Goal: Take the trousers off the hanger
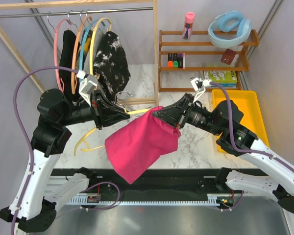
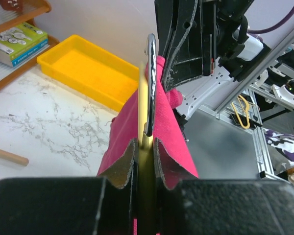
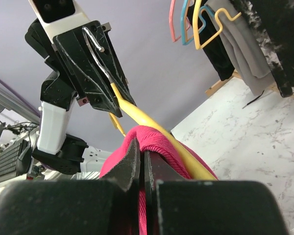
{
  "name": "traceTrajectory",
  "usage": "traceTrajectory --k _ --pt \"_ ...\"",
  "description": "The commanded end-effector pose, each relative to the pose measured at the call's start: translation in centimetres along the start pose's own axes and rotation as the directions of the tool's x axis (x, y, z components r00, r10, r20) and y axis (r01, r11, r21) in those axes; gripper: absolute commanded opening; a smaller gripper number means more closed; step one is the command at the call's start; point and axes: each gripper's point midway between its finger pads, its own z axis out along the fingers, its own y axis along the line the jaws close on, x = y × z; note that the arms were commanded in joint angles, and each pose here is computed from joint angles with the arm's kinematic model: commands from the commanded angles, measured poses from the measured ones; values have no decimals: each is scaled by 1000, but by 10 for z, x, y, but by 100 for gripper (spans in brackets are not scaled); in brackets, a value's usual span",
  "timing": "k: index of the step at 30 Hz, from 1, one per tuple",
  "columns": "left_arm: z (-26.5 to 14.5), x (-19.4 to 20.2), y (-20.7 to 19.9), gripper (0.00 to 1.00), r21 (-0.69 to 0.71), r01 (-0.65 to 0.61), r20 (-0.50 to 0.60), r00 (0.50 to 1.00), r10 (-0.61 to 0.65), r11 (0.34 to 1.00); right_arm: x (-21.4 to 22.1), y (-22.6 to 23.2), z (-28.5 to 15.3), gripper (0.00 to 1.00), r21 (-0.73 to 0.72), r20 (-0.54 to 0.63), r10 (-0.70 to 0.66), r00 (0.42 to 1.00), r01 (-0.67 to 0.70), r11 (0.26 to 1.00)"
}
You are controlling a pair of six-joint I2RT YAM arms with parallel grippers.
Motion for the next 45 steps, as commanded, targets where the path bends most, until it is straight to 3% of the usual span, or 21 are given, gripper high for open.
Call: traceTrajectory --k 1,5,9,14,17,20,22,27,34,41,45 --pt "-7 -33 -46 2 148 -83 79 994 72 986 -2 1 15 0 -17 5 18 1000 -18 1000" --pt "-8 -47 -37 2 59 -72 138 988 64 996 30 -20 4 1 39 -99 8 995 -4 999" --pt "-8 -56 -43 2 76 -60 168 985 47 995 68 -55 -23 17 180 -228 3 974 39 983" --pt "-11 -65 -67 2 193 -82 190 981 45 978 82 -82 -41 33 299 -264 11 965 71 952" --pt "-13 -63 -75 2 231 -48 171 985 8 972 77 -83 -37 52 305 -266 -15 964 99 947" --pt "-15 -63 -78 2 242 -78 164 986 38 967 61 -76 -39 84 304 -251 -63 966 141 942" --pt "-15 -63 -79 2 240 -72 153 988 36 968 51 -71 -46 98 314 -245 -91 965 168 934" --pt "-12 -69 -73 2 203 -35 163 987 2 979 43 -83 -93 98 427 -247 -137 959 234 873" --pt "-13 -81 -79 2 209 -26 181 983 -13 978 65 -98 -132 98 468 -167 -88 982 157 870" --pt "-18 -87 -93 2 252 -9 173 984 -35 968 66 -75 -141 98 331 -90 -121 989 144 932" --pt "-19 -96 -96 2 248 12 197 978 -63 969 81 -58 -133 98 215 -118 -66 991 90 972"
